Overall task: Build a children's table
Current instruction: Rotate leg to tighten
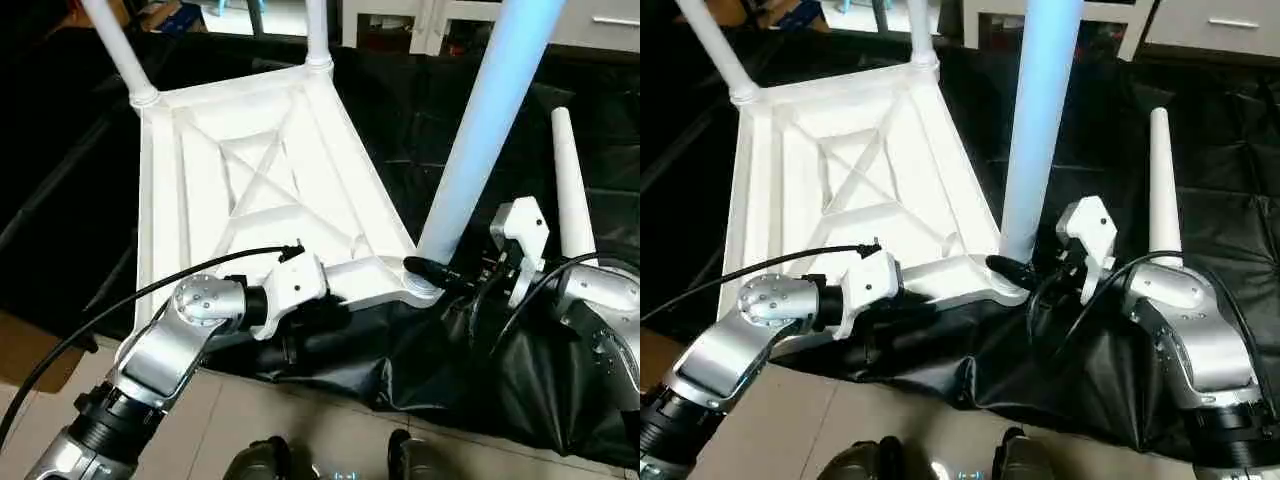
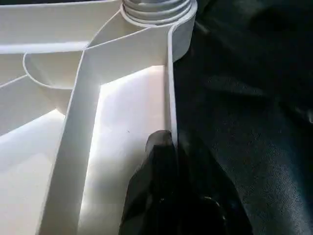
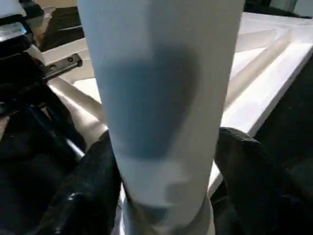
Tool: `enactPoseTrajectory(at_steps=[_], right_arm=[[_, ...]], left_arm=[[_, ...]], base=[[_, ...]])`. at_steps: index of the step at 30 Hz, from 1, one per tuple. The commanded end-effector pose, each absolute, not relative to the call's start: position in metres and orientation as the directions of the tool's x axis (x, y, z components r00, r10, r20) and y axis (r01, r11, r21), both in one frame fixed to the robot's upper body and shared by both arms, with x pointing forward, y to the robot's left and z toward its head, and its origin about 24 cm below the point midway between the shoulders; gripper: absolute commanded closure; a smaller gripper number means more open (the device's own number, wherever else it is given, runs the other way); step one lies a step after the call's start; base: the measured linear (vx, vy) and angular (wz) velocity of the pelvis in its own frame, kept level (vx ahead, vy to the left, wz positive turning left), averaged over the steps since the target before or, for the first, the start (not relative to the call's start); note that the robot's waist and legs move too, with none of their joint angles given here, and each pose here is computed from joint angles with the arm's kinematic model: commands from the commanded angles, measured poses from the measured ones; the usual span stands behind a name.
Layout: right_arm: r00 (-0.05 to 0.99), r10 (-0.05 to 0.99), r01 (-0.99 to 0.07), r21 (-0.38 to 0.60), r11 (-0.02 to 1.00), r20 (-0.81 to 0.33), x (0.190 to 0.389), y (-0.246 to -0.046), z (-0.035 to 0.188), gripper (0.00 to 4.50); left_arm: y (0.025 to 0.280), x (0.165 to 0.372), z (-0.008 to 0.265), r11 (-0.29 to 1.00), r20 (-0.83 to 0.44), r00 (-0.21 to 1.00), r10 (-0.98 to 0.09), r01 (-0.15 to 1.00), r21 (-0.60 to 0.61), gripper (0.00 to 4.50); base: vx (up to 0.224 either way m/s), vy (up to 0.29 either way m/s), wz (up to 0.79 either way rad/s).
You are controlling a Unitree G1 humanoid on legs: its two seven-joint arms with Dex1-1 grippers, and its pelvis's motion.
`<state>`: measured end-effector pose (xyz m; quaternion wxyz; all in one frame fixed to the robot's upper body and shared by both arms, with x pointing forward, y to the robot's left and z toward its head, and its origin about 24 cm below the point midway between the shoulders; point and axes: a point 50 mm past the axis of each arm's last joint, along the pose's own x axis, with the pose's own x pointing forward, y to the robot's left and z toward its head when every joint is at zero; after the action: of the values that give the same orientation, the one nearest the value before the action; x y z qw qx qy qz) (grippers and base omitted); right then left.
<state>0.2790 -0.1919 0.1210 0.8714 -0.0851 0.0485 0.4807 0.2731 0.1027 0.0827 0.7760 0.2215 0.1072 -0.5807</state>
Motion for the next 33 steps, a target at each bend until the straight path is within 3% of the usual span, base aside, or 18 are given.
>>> enactPoseTrajectory(at_steps=[1,9,17,22,25,27,28,30,31,33], right_arm=[[0.507,0.841,-0.861,-0.079,0.502,-0.186,0.278,-0.19,0.118,1.84],[0.498,0.846,-0.866,-0.059,0.496,-0.192,0.277,-0.191,0.117,2.47],[0.52,0.831,-0.852,-0.049,0.522,-0.195,0.277,-0.191,0.114,2.55],[0.658,0.703,-0.739,-0.052,0.672,-0.269,0.289,-0.188,0.097,2.55],[0.826,0.463,-0.487,0.004,0.873,-0.321,0.307,-0.184,0.072,2.57],[0.904,0.265,-0.263,0.053,0.963,-0.334,0.321,-0.177,0.059,2.57],[0.93,0.186,-0.167,0.085,0.982,-0.318,0.327,-0.173,0.056,2.57],[0.94,0.144,-0.116,0.105,0.988,-0.31,0.331,-0.171,0.054,2.57],[0.952,0.045,-0.013,0.109,0.994,-0.303,0.337,-0.166,0.051,2.57],[0.956,0.0,0.033,0.104,0.994,-0.295,0.343,-0.156,0.05,2.57]], left_arm=[[0.101,0.265,0.075,0.176,-0.448,0.241,-0.861,0.967,0.181,4.5],[0.103,0.263,0.074,0.174,-0.455,0.237,-0.858,0.969,0.176,4.5],[0.103,0.263,0.073,0.169,-0.461,0.231,-0.857,0.971,0.171,4.5],[0.096,0.268,0.07,0.245,-0.468,0.297,-0.832,0.955,0.17,4.5],[0.077,0.278,0.069,0.357,-0.461,0.388,-0.798,0.921,0.156,4.5],[0.056,0.287,0.07,0.471,-0.446,0.468,-0.763,0.875,0.113,4.5],[0.045,0.291,0.072,0.524,-0.43,0.506,-0.748,0.847,0.085,4.5],[0.039,0.294,0.074,0.551,-0.42,0.525,-0.74,0.832,0.07,4.5],[0.025,0.296,0.078,0.579,-0.399,0.542,-0.74,0.814,0.032,4.5],[0.013,0.299,0.085,0.602,-0.37,0.561,-0.74,0.799,0.007,4.5]], base=[[0.0,0.0,0.0],[0.0,0.0,0.0],[0.0,0.0,0.0],[0.0,0.0,0.0],[0.0,0.0,0.0],[-0.06,0.015,-0.07],[-0.065,0.02,-0.08],[-0.062,0.029,-0.1],[-0.056,0.031,-0.11],[-0.028,0.01,-0.05]])
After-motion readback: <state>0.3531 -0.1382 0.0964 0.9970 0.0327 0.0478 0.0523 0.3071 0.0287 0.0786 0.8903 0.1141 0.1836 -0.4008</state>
